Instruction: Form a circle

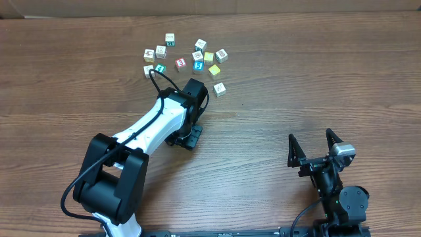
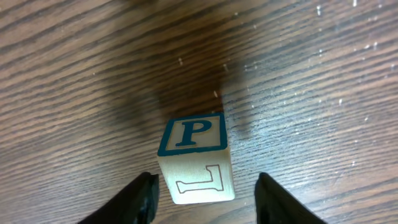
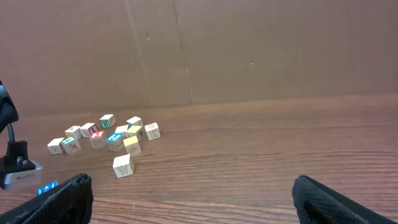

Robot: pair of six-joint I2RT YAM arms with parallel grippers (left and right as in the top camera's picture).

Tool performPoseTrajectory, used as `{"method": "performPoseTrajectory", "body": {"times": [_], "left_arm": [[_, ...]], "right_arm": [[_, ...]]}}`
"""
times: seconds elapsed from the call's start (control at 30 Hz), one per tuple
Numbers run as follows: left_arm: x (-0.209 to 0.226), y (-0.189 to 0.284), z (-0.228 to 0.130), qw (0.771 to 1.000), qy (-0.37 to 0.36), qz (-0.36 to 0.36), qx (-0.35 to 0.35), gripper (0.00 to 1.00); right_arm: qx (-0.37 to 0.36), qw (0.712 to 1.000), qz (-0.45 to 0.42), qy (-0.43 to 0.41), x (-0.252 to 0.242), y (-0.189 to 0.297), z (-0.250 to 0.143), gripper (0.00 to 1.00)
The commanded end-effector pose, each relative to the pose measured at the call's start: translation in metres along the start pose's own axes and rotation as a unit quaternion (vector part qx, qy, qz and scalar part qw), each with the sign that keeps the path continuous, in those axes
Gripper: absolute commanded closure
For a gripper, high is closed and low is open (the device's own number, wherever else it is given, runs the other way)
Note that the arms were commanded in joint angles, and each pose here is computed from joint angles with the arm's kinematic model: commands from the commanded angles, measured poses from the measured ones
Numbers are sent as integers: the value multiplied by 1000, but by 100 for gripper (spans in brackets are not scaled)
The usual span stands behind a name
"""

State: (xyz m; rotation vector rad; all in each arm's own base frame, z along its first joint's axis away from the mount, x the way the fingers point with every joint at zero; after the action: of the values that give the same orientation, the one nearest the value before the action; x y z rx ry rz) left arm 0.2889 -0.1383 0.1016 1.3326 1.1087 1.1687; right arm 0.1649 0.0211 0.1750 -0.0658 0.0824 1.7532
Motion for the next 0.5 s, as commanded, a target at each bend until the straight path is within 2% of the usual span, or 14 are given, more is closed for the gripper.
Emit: {"method": "performPoseTrajectory", "body": {"times": [0.0,0.07,0.17,0.3,0.47], "left_arm": [[-1,0,-3,1000,25,-6,5,66],[0,0,-5,1000,25,-4,8,75],[0,0,-5,1000,25,-4,9,78],[1,0,-1,1000,20,5,-4,76],[0,0,8,999,-19,6,-34,76]], "right_arm": [[-2,1000,-3,1,-1,0,-2,0],[-2,1000,-3,1,-1,0,-2,0],[-2,1000,-3,1,-1,0,-2,0],[-2,1000,-3,1,-1,0,-2,0],[-2,1000,-3,1,-1,0,-2,0]]}}
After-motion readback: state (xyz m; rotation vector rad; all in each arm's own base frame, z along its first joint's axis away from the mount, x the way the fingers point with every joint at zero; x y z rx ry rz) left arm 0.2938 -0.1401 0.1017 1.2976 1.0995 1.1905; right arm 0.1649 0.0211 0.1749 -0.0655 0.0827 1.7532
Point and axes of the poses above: each gripper's point midway between its finger pads, its own y axis back along the fingers, its own x axis along the line the jaws close on, z = x × y, the point moved 8 cm from there along y, back along the fingers, and after that the axes turned 14 degrees about y, right-handed, at the moved point
